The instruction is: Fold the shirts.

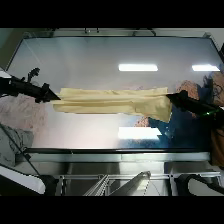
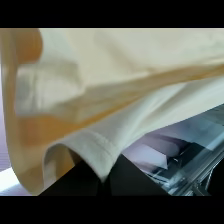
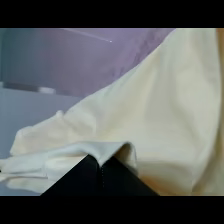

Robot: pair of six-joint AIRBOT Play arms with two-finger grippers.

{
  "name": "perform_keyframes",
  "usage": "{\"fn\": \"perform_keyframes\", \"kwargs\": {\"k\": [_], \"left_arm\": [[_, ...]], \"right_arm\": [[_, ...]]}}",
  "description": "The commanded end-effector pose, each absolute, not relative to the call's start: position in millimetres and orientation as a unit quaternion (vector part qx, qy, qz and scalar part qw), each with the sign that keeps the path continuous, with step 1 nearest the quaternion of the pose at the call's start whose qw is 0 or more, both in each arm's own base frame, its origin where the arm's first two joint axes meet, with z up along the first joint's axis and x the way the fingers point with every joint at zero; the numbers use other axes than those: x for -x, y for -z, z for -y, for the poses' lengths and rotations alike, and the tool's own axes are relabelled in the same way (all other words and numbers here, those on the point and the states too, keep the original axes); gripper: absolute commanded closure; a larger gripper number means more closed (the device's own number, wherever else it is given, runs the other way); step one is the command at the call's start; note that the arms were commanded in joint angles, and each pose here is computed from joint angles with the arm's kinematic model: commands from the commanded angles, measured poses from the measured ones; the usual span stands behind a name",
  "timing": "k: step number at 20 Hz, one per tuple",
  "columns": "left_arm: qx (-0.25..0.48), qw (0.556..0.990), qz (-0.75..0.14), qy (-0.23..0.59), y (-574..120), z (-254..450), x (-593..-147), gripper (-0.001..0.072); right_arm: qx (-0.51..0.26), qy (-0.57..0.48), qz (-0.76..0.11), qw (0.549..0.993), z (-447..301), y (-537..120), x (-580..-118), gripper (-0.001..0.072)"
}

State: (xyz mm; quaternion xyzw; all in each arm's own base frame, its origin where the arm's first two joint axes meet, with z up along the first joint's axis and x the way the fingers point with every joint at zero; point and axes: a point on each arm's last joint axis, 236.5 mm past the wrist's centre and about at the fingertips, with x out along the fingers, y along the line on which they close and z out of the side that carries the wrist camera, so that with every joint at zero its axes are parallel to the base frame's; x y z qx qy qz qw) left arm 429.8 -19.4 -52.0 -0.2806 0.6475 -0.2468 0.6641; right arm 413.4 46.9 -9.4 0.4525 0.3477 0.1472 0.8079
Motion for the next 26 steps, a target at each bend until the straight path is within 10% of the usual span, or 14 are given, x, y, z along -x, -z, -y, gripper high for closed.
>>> {"fn": "perform_keyframes", "kwargs": {"k": [1, 4, 6, 7, 9, 11, 14, 15, 16, 17, 18, 19, 20, 26], "left_arm": [[0.272, 0.661, -0.652, 0.251, 78, 31, -469, 0.0687], [0.275, 0.656, -0.656, 0.254, 94, 28, -482, 0.0684], [0.271, 0.646, -0.663, 0.264, 96, 31, -484, 0.0406], [0.27, 0.641, -0.666, 0.269, 94, 31, -483, 0.0377], [0.26, 0.643, -0.664, 0.279, 82, 31, -486, 0.0377], [0.247, 0.664, -0.648, 0.281, 60, 24, -498, 0.0377], [0.245, 0.695, -0.621, 0.266, 32, 9, -508, 0.0376], [0.25, 0.698, -0.619, 0.26, 29, 7, -505, 0.0312], [0.256, 0.698, -0.619, 0.254, 29, 9, -502, 0.0063], [0.266, 0.694, -0.623, 0.246, 32, 12, -498, -0.0006], [0.272, 0.682, -0.63, 0.253, 34, 20, -491, 0.0002], [0.283, 0.672, -0.631, 0.266, 33, 31, -487, 0.02], [0.29, 0.662, -0.63, 0.284, 30, 42, -484, 0.0635], [0.282, 0.646, -0.616, 0.352, 13, 107, -483, 0.0695]], "right_arm": [[-0.442, -0.119, -0.372, 0.807, -41, 61, -452, 0.0693], [-0.432, -0.109, -0.39, 0.806, -36, 85, -457, 0.0693], [-0.421, -0.112, -0.399, 0.807, -37, 90, -454, 0.0693], [-0.416, -0.115, -0.402, 0.807, -38, 91, -452, 0.0692], [-0.412, -0.126, -0.407, 0.805, -38, 87, -448, 0.0499], [-0.4, -0.142, -0.407, 0.809, -30, 71, -445, 0.0478], [-0.352, -0.079, -0.465, 0.809, 23, 68, -431, 0.0158], [-0.357, -0.044, -0.489, 0.795, 39, 72, -424, 0.002], [-0.361, -0.034, -0.502, 0.785, 45, 75, -419, 0.0012], [-0.365, -0.04, -0.51, 0.778, 42, 78, -415, 0.0012], [-0.371, -0.051, -0.523, 0.766, 33, 84, -411, 0.0012], [-0.374, -0.064, -0.539, 0.752, 23, 91, -406, 0.0012], [-0.373, -0.08, -0.55, 0.743, 11, 97, -403, 0.0012], [-0.429, -0.17, -0.525, 0.715, -65, 104, -432, 0.0025]]}}
